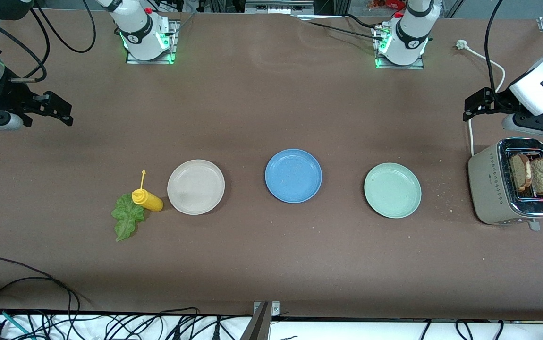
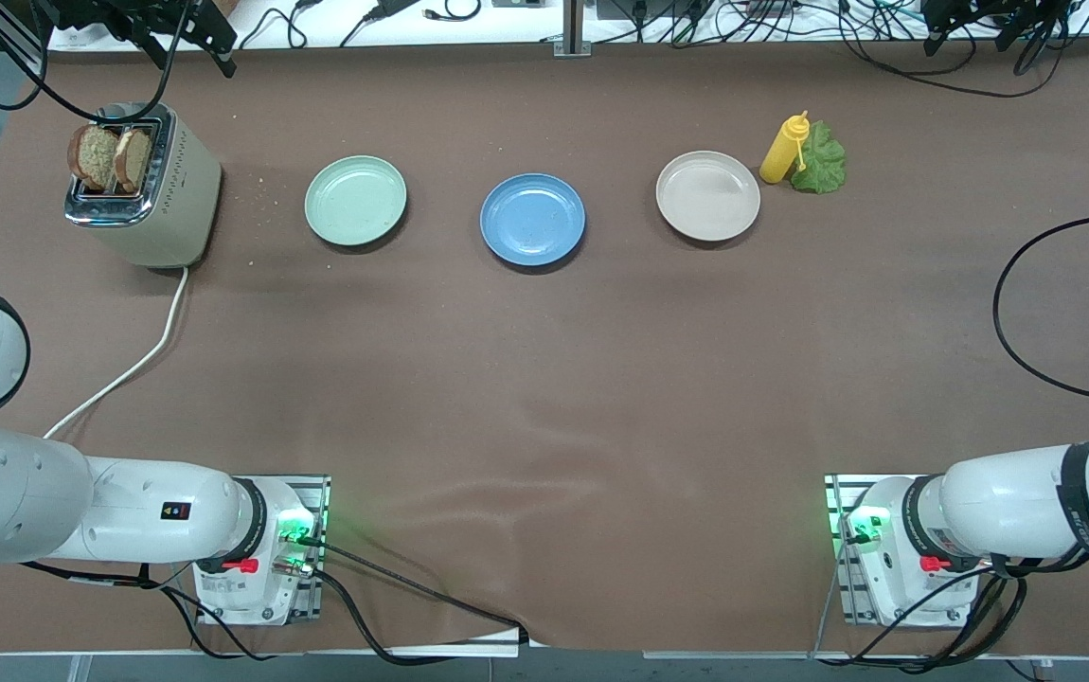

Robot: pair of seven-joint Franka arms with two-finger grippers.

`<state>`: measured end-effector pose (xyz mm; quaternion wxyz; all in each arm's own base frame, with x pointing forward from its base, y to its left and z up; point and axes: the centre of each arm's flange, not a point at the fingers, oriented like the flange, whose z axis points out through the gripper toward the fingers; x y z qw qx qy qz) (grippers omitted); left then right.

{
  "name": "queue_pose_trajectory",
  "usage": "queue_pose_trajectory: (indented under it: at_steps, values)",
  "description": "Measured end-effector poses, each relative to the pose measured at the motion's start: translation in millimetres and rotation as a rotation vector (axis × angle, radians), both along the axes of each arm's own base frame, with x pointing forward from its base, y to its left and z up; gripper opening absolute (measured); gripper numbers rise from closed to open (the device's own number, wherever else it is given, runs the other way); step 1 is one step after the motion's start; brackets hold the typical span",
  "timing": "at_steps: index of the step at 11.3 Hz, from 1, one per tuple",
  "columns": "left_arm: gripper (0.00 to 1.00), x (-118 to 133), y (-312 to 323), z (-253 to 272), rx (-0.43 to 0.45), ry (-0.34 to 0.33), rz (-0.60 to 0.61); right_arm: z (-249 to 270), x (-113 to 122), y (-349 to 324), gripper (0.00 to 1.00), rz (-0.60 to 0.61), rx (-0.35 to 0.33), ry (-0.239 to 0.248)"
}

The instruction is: Make sandwich in blue plate with both arms

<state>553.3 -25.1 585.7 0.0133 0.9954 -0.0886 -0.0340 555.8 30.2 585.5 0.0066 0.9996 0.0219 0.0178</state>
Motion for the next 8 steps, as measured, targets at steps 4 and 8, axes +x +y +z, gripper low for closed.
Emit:
queue_pose_trajectory:
  at_steps: [4,8]
  values:
    - [1.00,0.0,0.0,0.0,0.000,0.000,0.000,0.0,0.0,0.6,1.00,0.001,0.000,0.000]
    - [1.00,0.0,0.0,0.0,0.000,0.000,0.000,-0.1,-0.2,2.3,1.00,0.004,0.001,0.001]
